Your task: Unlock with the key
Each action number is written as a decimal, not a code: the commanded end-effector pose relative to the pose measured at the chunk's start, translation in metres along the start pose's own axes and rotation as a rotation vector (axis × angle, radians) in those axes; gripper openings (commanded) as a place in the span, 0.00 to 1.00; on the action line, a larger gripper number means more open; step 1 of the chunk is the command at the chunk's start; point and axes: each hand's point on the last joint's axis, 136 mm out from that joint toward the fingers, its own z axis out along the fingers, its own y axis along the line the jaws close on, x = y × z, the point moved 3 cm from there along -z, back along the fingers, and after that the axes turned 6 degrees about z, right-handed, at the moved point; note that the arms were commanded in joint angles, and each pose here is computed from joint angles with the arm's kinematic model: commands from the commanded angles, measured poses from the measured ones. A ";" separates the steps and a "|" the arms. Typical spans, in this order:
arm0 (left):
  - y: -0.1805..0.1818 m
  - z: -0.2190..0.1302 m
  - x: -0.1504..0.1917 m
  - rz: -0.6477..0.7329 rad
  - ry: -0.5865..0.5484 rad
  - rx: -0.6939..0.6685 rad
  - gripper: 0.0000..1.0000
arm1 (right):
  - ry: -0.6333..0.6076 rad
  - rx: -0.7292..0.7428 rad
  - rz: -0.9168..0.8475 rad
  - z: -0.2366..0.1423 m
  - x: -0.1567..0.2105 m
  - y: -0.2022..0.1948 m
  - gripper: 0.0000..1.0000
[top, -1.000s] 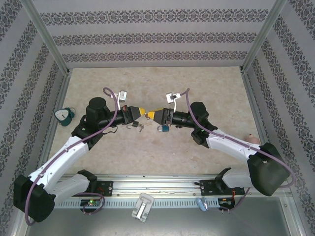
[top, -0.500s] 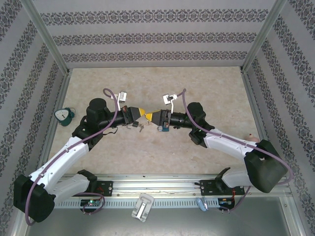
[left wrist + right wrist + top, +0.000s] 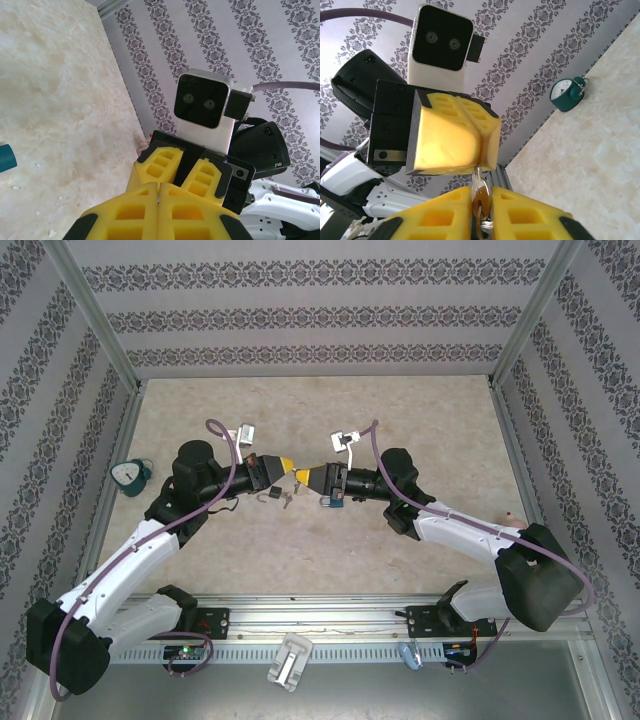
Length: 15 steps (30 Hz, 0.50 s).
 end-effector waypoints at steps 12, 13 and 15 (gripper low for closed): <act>-0.010 -0.004 -0.003 0.025 -0.039 0.040 0.13 | -0.011 -0.057 -0.055 0.001 -0.007 0.016 0.00; -0.009 -0.005 -0.003 0.026 -0.044 0.032 0.28 | -0.014 -0.054 -0.058 -0.001 -0.008 0.015 0.00; -0.006 -0.006 -0.003 0.027 -0.054 0.008 0.38 | -0.022 -0.041 -0.057 -0.004 -0.009 0.013 0.00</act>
